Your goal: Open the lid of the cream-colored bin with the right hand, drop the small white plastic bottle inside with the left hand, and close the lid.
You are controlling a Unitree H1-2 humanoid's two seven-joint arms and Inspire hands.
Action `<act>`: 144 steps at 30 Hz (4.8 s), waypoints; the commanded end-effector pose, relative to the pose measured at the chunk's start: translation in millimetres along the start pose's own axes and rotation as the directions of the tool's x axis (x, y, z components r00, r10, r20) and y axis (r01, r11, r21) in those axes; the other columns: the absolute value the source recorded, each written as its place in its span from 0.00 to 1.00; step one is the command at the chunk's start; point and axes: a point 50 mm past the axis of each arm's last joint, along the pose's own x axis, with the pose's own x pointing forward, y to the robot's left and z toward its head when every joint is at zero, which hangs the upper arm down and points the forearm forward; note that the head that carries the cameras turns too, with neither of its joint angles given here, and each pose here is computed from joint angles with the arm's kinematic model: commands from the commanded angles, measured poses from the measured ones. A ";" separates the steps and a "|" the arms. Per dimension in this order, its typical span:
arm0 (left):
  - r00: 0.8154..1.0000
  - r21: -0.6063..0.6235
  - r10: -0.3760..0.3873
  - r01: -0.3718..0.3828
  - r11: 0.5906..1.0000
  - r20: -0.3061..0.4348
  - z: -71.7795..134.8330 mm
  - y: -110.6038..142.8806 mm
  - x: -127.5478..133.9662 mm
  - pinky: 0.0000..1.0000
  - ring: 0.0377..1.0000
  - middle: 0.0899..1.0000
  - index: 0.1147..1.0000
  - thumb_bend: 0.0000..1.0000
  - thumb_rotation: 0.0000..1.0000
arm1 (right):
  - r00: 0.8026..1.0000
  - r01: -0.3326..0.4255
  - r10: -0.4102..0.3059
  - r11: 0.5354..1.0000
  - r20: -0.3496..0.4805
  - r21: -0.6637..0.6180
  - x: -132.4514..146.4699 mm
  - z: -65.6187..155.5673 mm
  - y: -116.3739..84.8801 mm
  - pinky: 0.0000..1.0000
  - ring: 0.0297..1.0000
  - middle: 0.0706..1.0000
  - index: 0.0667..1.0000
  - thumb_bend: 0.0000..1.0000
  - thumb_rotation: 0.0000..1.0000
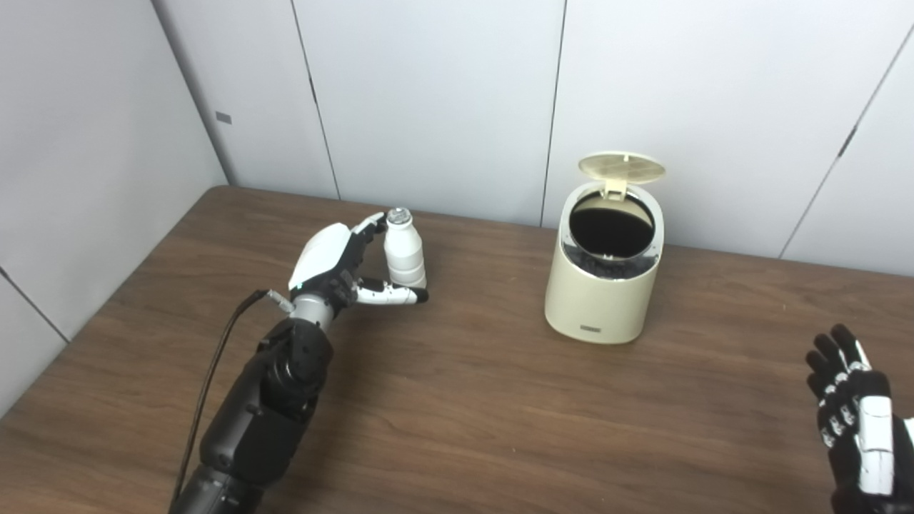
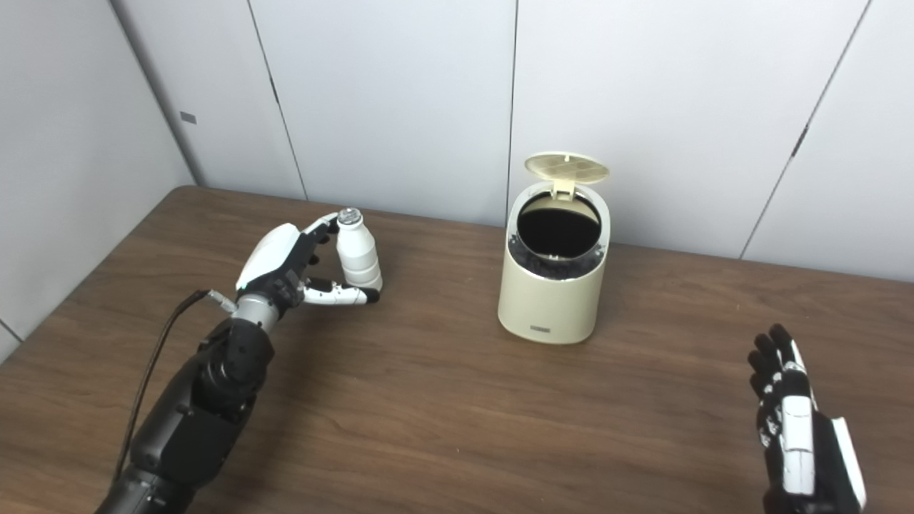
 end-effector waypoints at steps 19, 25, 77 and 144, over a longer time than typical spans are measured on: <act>0.994 -0.004 0.110 -0.110 0.994 0.026 22.3 21.8 27.9 0.64 0.73 0.73 0.79 0.94 0.24 | 0.999 -0.014 0.015 1.000 0.046 -0.019 2.5 3.4 -1.7 1.00 0.98 0.96 0.98 0.61 0.97; 0.994 -0.023 0.108 -0.107 0.994 0.031 22.7 17.9 28.4 0.55 0.63 0.65 0.75 0.93 0.23 | 0.999 -0.017 0.017 1.000 0.040 -0.017 1.8 3.2 -2.5 1.00 0.98 0.96 0.98 0.63 0.95; 0.821 -0.171 0.359 -0.315 0.933 0.445 109.4 32.4 -25.5 0.28 0.33 0.42 0.47 0.50 0.00 | 0.998 -0.039 0.044 0.995 0.052 -0.096 3.8 -19.5 5.8 0.92 0.95 0.91 0.98 0.70 0.99; 0.544 -0.258 0.403 -0.325 0.910 0.736 192.5 -38.9 34.0 0.38 0.37 0.39 0.45 0.50 0.00 | 0.999 -0.030 0.033 0.997 0.038 -0.066 2.4 -36.2 21.9 0.97 0.95 0.92 0.99 0.64 1.00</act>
